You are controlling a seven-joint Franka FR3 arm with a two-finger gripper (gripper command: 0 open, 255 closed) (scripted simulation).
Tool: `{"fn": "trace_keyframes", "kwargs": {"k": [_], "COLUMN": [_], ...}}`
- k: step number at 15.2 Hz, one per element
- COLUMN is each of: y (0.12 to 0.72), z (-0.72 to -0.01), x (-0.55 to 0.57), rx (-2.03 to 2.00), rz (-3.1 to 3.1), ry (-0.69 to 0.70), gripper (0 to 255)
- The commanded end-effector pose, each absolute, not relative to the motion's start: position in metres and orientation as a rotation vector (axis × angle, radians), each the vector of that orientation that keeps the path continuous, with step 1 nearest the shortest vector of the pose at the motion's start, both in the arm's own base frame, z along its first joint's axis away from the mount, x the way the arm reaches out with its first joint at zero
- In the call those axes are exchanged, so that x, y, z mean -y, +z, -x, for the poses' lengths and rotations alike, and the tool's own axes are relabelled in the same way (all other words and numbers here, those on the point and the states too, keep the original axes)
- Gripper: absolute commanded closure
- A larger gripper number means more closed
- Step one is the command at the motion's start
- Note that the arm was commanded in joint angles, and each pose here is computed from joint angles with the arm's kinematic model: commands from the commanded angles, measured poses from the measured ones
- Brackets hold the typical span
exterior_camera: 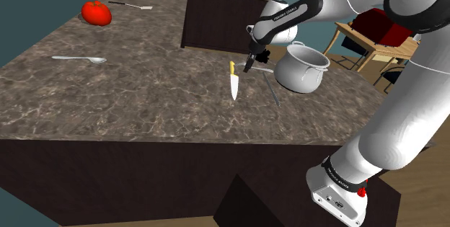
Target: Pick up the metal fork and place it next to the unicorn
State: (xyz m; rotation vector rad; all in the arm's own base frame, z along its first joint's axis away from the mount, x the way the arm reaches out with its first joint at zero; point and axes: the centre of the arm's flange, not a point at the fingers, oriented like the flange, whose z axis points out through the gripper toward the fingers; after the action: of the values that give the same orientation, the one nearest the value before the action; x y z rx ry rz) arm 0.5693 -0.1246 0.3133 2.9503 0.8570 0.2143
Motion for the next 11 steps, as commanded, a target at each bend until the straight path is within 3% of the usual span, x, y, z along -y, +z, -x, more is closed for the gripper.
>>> {"fn": "trace_keyframes", "kwargs": {"k": [1,4,11], "y": [0.326,0.363,0.363], "z": [-0.567,-0.562,-0.562], "x": [0.124,0.123,0.123], "rx": [-0.857,-0.857,-0.857], "rz": [-2.95,-2.95,-2.95], "ry": [0.214,0.214,0.214], "gripper": [0,0,0]}}
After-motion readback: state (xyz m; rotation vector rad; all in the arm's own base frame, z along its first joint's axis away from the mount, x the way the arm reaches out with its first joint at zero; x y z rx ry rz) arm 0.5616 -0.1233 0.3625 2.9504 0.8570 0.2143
